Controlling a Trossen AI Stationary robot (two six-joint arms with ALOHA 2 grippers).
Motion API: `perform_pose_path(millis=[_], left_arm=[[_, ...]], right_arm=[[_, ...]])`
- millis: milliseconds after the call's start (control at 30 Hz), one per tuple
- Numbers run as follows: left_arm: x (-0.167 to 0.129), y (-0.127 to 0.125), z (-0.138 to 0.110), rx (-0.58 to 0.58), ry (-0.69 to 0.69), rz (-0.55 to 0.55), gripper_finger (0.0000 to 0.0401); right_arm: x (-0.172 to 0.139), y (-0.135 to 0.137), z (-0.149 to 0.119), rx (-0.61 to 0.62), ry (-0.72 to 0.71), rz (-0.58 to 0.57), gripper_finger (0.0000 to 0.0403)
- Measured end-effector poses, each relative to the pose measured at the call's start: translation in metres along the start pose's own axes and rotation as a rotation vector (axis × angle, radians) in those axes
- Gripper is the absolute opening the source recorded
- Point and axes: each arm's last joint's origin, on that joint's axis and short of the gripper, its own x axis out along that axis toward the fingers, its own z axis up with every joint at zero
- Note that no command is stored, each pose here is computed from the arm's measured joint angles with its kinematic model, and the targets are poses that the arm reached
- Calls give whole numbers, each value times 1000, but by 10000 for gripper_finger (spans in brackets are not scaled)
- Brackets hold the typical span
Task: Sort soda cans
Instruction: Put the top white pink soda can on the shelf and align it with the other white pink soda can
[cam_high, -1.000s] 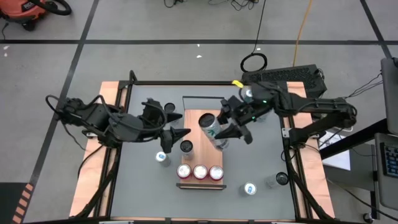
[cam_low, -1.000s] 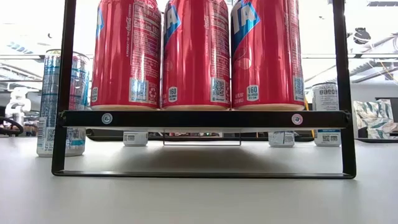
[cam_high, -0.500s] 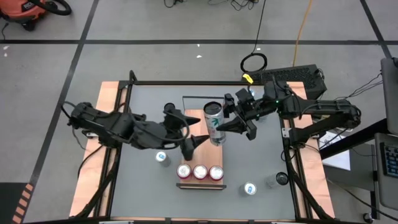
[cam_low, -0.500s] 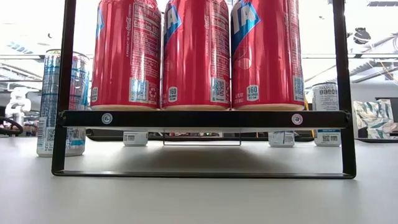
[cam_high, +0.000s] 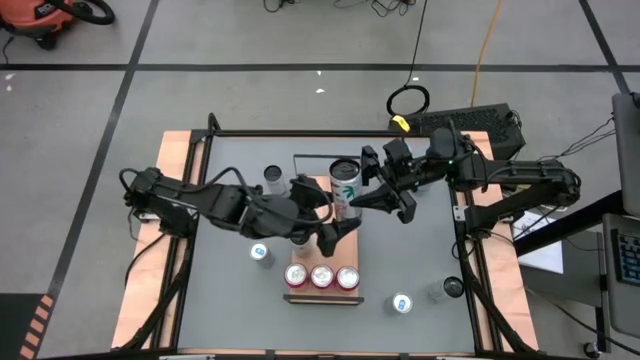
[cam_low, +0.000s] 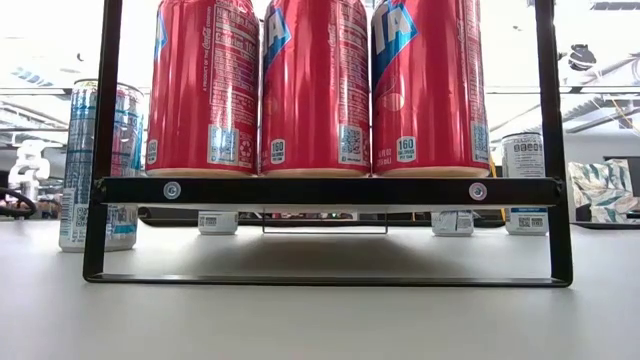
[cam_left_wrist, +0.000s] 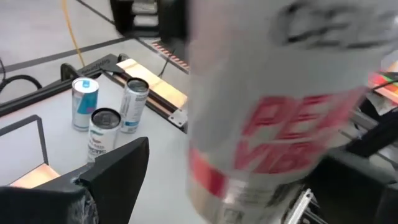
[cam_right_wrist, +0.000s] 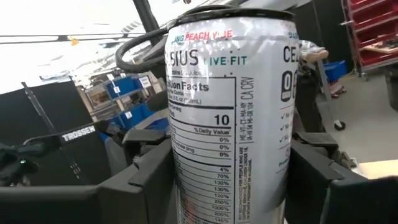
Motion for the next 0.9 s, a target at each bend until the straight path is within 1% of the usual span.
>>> perform_pose_path(millis=[133,233,367,567,667,800,900], left_arm=[[3,2,1,-3,-9,11,391],[6,2,1,9,-20,14,378],[5,0,4,25,-49,-3,341],[5,1,4,38,-52,13,278],[5,1,3,46,-43,19,255],[4,-1,1,47,-41,18,249],[4,-1,1,41,-37,14,249]], right_arm=[[0,0,0,-5,-1,-5,212],[0,-1,0,-15,2,-5,212],[0,-1,0,-30,0,-6,212],[0,-1,-1,-43,3,-11,212],[0,-1,-1,-43,12,-15,212],[0,-2,-3,-36,26,-19,216],[-1,-2,-3,-2,40,-25,231]])
